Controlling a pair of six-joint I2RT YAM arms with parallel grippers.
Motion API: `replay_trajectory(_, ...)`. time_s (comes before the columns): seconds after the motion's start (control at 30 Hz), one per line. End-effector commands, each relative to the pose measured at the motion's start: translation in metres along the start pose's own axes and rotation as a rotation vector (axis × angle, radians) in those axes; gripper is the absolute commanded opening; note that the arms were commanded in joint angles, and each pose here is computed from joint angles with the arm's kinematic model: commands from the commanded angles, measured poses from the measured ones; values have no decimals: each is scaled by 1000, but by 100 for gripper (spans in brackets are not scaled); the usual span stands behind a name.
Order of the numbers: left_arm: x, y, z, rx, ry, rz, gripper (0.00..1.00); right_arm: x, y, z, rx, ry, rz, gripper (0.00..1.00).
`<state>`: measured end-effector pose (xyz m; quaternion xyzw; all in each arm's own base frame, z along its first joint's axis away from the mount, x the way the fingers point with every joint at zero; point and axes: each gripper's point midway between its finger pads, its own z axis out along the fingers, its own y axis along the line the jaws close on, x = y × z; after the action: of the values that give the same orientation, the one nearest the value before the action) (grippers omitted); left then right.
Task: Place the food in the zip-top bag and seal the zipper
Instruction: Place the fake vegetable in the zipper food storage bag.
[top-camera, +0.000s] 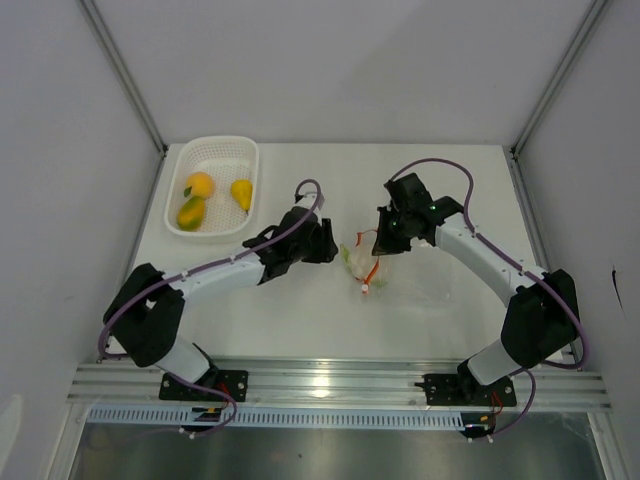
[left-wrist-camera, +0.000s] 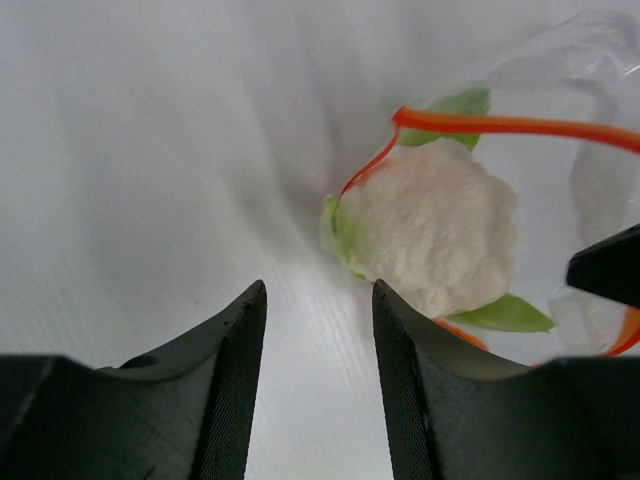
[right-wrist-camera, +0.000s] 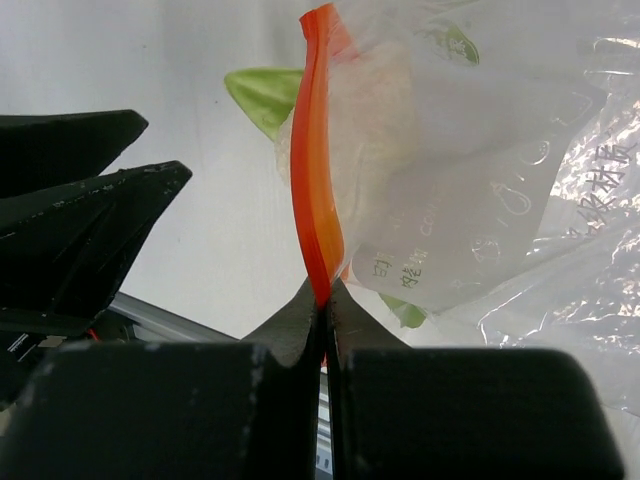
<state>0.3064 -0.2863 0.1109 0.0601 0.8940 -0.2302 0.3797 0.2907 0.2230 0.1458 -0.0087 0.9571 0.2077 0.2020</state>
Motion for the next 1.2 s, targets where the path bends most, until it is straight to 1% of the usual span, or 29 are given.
replay_trajectory(0.0, -34, -39, 6, 150, -75, 100, 48, -4, 9, -1, -49, -10, -22, 0)
replay_trajectory(0.1, -36, -38, 16, 169, -57, 70, 44, -5, 10, -2, -53, -7, -28, 0)
replay_trajectory(0.13, -39, -33, 18, 159, -55, 49, 42, -5, 10, -2, -52, -7, -29, 0)
replay_trajectory(0.17, -36, -32, 21, 169, -34, 33, 35, -6, 10, -3, -52, -11, -30, 0)
replay_trajectory(0.27, -24, -18, 32, 148, 16, -11, 32, -6, 9, -5, -52, -13, -38, 0)
replay_trajectory(0.37, -18, -13, 42, 153, 35, -24, 32, -8, 10, -4, -58, -14, -38, 0)
replay_trajectory(0.47, -15, -20, 51, 203, 60, -13, 36, -7, 10, -1, -58, -5, -35, 0)
replay_trajectory(0.57, -3, -18, 56, 200, 98, -41, 36, -8, 11, -1, -59, -7, -39, 0)
replay_trajectory(0.6, 10, -13, 55, 199, 121, -59, 36, -8, 10, -2, -57, -7, -40, 0)
replay_trajectory(0.63, 8, -19, 53, 233, 105, -72, 36, -9, 10, -3, -56, -12, -41, 0)
replay_trajectory(0.67, 13, -18, 52, 231, 114, -84, 35, -9, 9, -3, -54, -13, -39, 0)
replay_trajectory(0.7, 24, -10, 51, 207, 137, -99, 34, -9, 9, -3, -54, -13, -41, 0)
replay_trajectory(0.73, 26, -4, 51, 176, 135, -109, 32, -9, 8, -3, -54, -12, -39, 0)
replay_trajectory(0.77, 34, 3, 50, 150, 151, -119, 29, -9, 8, -3, -54, -12, -38, 0)
replay_trajectory(0.87, 39, 9, 43, 126, 131, -148, 25, -7, 8, -2, -60, -10, -34, 0)
replay_trajectory(0.9, 31, 5, 38, 143, 98, -148, 25, -6, 9, -1, -64, -9, -34, 0)
replay_trajectory(0.93, 35, 5, 37, 148, 96, -145, 25, -5, 9, 1, -63, -4, -31, 0)
replay_trajectory(1.17, 41, -19, 42, 235, 151, -146, 24, -3, 11, 1, -71, 0, -30, 0)
